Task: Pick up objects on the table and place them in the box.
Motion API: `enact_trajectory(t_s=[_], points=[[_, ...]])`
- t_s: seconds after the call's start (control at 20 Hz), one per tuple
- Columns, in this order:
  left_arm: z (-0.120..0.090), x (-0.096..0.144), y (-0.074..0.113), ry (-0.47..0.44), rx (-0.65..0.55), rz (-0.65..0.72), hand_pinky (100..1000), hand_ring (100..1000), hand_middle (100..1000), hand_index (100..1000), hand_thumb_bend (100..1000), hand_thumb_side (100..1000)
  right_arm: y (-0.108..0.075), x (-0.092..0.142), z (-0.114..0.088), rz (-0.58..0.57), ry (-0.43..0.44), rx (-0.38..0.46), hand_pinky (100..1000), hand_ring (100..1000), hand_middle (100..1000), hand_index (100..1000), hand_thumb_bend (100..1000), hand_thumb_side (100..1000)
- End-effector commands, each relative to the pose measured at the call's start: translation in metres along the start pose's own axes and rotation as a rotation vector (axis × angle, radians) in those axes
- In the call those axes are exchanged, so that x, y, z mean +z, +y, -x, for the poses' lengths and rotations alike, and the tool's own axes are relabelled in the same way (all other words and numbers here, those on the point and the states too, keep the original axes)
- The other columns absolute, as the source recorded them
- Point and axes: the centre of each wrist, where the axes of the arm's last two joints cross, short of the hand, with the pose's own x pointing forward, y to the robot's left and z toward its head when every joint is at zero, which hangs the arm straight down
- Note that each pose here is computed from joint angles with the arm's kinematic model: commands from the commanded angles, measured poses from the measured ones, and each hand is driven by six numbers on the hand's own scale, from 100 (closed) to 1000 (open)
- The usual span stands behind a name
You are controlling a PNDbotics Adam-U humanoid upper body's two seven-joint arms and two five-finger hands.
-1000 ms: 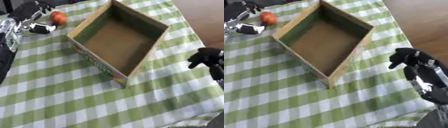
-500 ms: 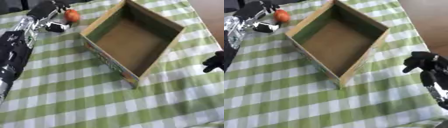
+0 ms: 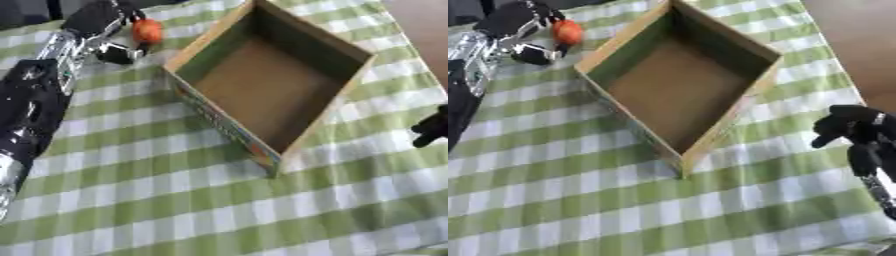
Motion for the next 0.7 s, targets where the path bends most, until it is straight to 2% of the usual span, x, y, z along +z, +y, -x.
enact_trajectory(t_s=[0.05, 0.25, 0.3, 0.4, 0.7], points=[[0.009, 0.001, 0.012, 0.01, -0.067, -0.027, 643, 580, 581, 750, 374, 339, -0.004, -0.006, -0.007, -0.012, -0.029, 0.017, 789, 615, 694, 867, 100, 570], [0.009, 0.0, 0.014, 0.007, -0.111, -0.061, 586, 522, 519, 681, 392, 329, -0.004, -0.006, -0.007, -0.013, -0.029, 0.017, 789, 615, 695, 868, 100, 569], [0.009, 0.0, 0.015, 0.007, -0.118, -0.076, 551, 484, 476, 634, 366, 301, -0.004, -0.005, -0.007, -0.012, -0.029, 0.016, 789, 615, 695, 868, 100, 568], [0.009, 0.001, 0.016, 0.008, -0.117, -0.121, 527, 458, 443, 595, 333, 261, -0.004, -0.005, -0.007, -0.012, -0.028, 0.015, 789, 616, 695, 868, 100, 568], [0.013, 0.002, 0.025, -0.018, -0.047, -0.292, 494, 429, 399, 553, 229, 153, -0.004, -0.002, -0.006, -0.007, -0.019, 0.015, 790, 617, 696, 868, 100, 565]])
